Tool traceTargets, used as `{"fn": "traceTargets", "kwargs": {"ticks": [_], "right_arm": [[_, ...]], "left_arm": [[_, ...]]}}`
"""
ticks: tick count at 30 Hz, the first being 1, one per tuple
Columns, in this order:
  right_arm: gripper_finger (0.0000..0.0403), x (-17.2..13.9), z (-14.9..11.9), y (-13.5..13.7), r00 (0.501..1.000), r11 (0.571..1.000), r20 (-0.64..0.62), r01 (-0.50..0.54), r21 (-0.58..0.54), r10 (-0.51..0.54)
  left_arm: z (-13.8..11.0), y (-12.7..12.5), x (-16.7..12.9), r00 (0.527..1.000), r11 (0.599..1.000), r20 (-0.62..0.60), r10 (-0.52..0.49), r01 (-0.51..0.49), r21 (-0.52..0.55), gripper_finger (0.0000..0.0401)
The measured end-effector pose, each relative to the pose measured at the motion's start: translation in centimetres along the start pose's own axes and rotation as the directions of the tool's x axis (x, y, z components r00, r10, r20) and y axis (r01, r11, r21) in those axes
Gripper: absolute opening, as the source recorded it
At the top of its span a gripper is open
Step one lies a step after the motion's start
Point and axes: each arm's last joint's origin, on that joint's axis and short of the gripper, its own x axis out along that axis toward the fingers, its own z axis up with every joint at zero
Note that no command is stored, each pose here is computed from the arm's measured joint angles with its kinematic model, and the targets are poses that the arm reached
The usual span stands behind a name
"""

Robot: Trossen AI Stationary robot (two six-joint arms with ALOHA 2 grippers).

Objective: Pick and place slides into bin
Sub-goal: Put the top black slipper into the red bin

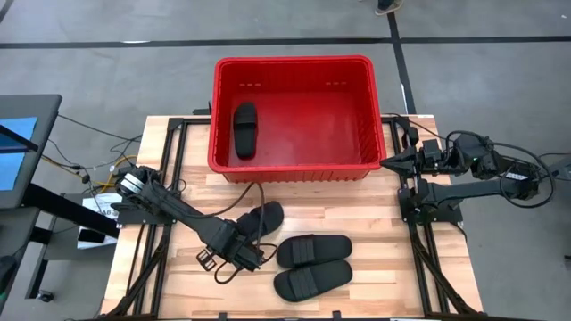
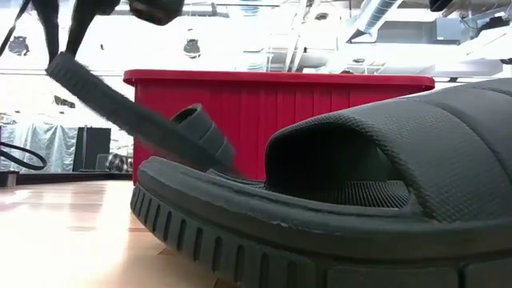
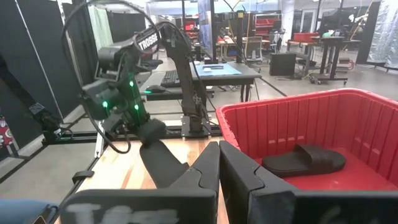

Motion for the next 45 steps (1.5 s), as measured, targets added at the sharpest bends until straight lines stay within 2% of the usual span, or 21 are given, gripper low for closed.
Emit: {"fn": "traceTargets", "kwargs": {"ticks": [10, 14, 25, 31, 39, 42, 45], "right_arm": [[0.0, 0.0, 0.0, 0.0, 1.0, 1.0, 0.0, 0.0, 0.0, 0.0], [0.0, 0.0, 0.0, 0.0, 1.0, 1.0, 0.0, 0.0, 0.0, 0.0], [0.0, 0.0, 0.0, 0.0, 1.0, 1.0, 0.0, 0.0, 0.0, 0.0], [0.0, 0.0, 0.0, 0.0, 1.0, 1.0, 0.0, 0.0, 0.0, 0.0], [0.0, 0.0, 0.0, 0.0, 1.0, 1.0, 0.0, 0.001, 0.0, -0.001], [0.0, 0.0, 0.0, 0.0, 1.0, 1.0, 0.0, 0.0, 0.0, 0.0], [0.0, 0.0, 0.0, 0.0, 1.0, 1.0, 0.0, 0.0, 0.0, 0.0]], "left_arm": [[-0.5, 0.1, -4.2, 0.999, 0.999, 0.039, 0.017, -0.016, -0.028, 0.0], [-0.6, 0.2, -5.8, 0.994, 0.998, 0.098, 0.041, -0.037, -0.041, 0.0], [-1.0, 0.4, -10.1, 0.961, 0.991, 0.248, 0.121, -0.129, 0.016, 0.0], [-1.6, 0.6, -12.9, 0.921, 0.973, 0.329, 0.207, -0.228, 0.026, 0.0], [-3.1, 1.0, -16.7, 0.838, 0.922, 0.42, 0.348, -0.387, 0.009, 0.0], [-3.9, 1.5, -17.9, 0.806, 0.906, 0.444, 0.391, -0.423, -0.029, 0.0], [-4.8, 2.5, -18.6, 0.779, 0.886, 0.435, 0.452, -0.451, -0.112, 0.0]]}}
